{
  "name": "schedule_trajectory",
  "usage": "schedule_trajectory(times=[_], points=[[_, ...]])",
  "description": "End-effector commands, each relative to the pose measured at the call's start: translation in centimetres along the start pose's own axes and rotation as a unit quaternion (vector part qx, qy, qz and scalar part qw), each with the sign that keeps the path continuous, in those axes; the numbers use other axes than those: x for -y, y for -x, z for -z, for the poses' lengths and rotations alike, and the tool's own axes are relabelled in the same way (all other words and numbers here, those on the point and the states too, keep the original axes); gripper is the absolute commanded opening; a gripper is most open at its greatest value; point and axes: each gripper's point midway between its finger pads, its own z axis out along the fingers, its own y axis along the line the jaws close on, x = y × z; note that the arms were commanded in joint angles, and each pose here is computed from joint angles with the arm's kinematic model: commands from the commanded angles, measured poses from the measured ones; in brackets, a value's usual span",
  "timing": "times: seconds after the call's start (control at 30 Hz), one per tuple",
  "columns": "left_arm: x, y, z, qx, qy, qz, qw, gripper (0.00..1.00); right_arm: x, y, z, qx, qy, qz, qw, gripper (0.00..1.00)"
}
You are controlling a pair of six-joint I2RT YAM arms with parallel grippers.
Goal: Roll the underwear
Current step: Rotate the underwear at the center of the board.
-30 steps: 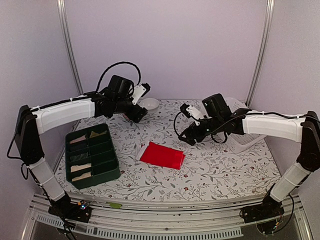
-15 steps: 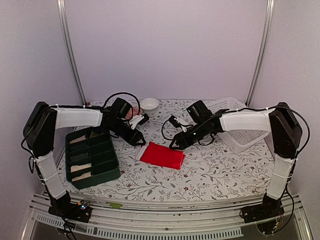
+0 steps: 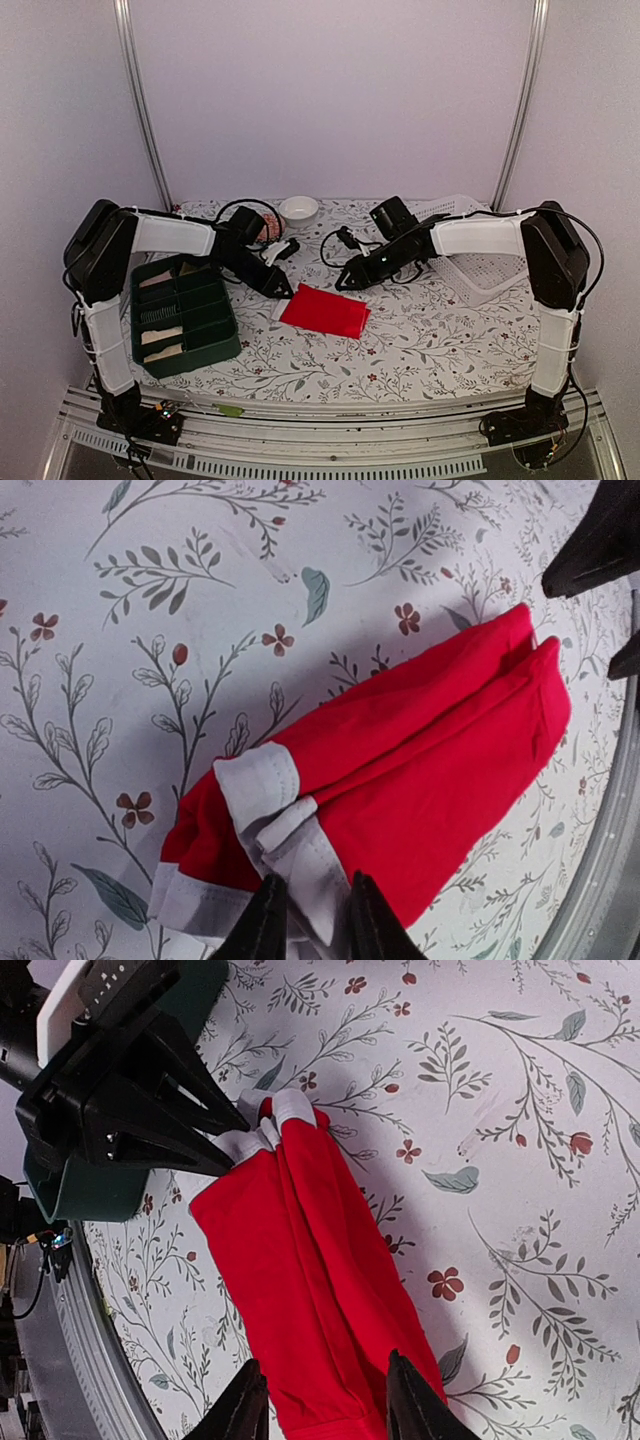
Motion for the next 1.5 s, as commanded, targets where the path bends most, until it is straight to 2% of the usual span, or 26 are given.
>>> schedule_trajectory(times=[0.0, 0.07, 0.13, 0.4, 0.63, 0.8, 1.0, 1.07, 1.2, 1.37, 1.47], points=[[-0.4, 0.5, -0.7, 0.000, -0.015, 0.001, 1.000, 0.17, 0.7, 1.4, 0.2, 0.013, 0.006, -0.014, 1.000, 0.40], [-0.3, 1.1, -0.3, 0.007, -0.014, -0.006, 1.000, 0.05, 1.0, 1.2, 0.2, 0.011, 0.005, -0.018, 1.000, 0.39], [0.1, 1.9, 0.2, 0.018, -0.014, -0.017, 1.000, 0.00, 1.1, 1.1, 0.1, 0.010, 0.005, -0.019, 1.000, 0.39], [1.3, 4.9, 2.9, 0.075, -0.008, -0.067, 0.995, 0.00, 1.8, 0.8, -0.3, 0.004, 0.008, -0.026, 1.000, 0.36], [0.4, 5.4, 1.7, 0.077, -0.001, -0.071, 0.995, 0.00, 2.0, -0.1, -0.7, -0.013, 0.021, -0.036, 0.999, 0.35], [-2.2, 3.9, -0.9, 0.043, 0.032, -0.043, 0.998, 0.00, 2.4, -1.4, -1.0, -0.034, 0.039, -0.049, 0.997, 0.41], [-4.1, 4.4, -1.9, 0.029, 0.062, -0.028, 0.997, 0.01, 1.9, -2.9, -1.8, -0.064, 0.080, -0.065, 0.993, 0.52], [-4.3, 4.8, -2.0, 0.028, 0.066, -0.027, 0.997, 0.05, 2.2, -3.4, -2.2, -0.073, 0.078, -0.070, 0.992, 0.53], [-4.3, 5.1, -1.7, 0.022, 0.071, -0.024, 0.997, 0.23, 3.6, -4.5, -2.7, -0.091, 0.048, -0.078, 0.992, 0.50], [-4.4, 5.7, 1.3, 0.034, 0.110, -0.018, 0.993, 0.38, 4.3, -6.0, -2.9, -0.112, 0.035, -0.081, 0.990, 0.37], [-4.4, 5.6, 3.8, 0.043, 0.137, -0.010, 0.990, 0.42, 4.3, -6.9, -3.1, -0.123, 0.041, -0.085, 0.988, 0.27]])
